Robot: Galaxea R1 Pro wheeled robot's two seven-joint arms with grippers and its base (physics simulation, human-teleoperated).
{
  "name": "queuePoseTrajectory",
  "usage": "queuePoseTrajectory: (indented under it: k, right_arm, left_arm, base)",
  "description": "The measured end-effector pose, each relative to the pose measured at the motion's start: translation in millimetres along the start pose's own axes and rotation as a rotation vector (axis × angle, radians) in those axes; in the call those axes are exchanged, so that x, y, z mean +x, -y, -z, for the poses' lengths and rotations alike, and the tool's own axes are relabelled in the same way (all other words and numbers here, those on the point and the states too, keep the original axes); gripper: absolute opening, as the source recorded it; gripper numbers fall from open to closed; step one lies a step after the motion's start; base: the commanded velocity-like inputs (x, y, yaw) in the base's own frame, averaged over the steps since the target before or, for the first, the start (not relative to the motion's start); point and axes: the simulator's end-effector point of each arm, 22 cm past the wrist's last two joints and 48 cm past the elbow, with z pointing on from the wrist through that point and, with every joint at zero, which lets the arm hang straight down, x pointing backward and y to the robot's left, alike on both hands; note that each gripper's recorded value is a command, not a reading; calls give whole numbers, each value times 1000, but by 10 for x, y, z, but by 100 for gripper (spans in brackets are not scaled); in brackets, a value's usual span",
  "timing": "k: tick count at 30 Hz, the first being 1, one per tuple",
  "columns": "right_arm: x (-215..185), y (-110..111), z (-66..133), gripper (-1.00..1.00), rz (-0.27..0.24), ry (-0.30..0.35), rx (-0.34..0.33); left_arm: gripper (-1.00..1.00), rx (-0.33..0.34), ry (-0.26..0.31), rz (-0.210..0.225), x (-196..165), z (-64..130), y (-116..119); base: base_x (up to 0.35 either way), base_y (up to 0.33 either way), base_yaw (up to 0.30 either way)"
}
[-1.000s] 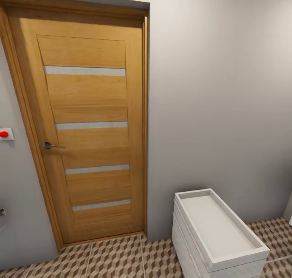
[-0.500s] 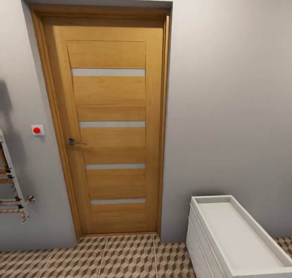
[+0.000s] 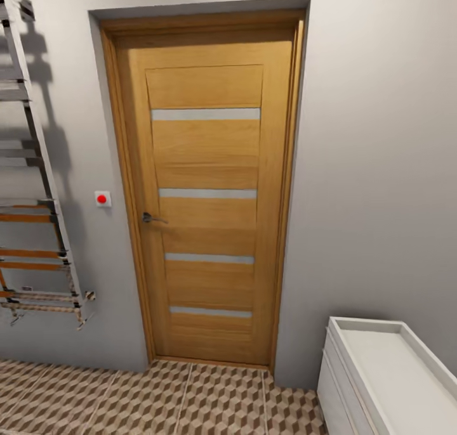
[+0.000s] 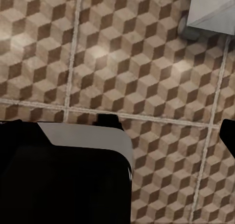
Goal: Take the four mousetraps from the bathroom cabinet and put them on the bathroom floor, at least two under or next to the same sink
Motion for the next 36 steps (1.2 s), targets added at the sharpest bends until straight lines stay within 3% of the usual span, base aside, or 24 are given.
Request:
queuePoseTrajectory:
  k: [36]
  right_arm:
    - [-4,9,-1,100,-2,2,1]
  left_arm:
    - [100,1,4,0,-17,-1,4]
  base:
    - [0,0,296]
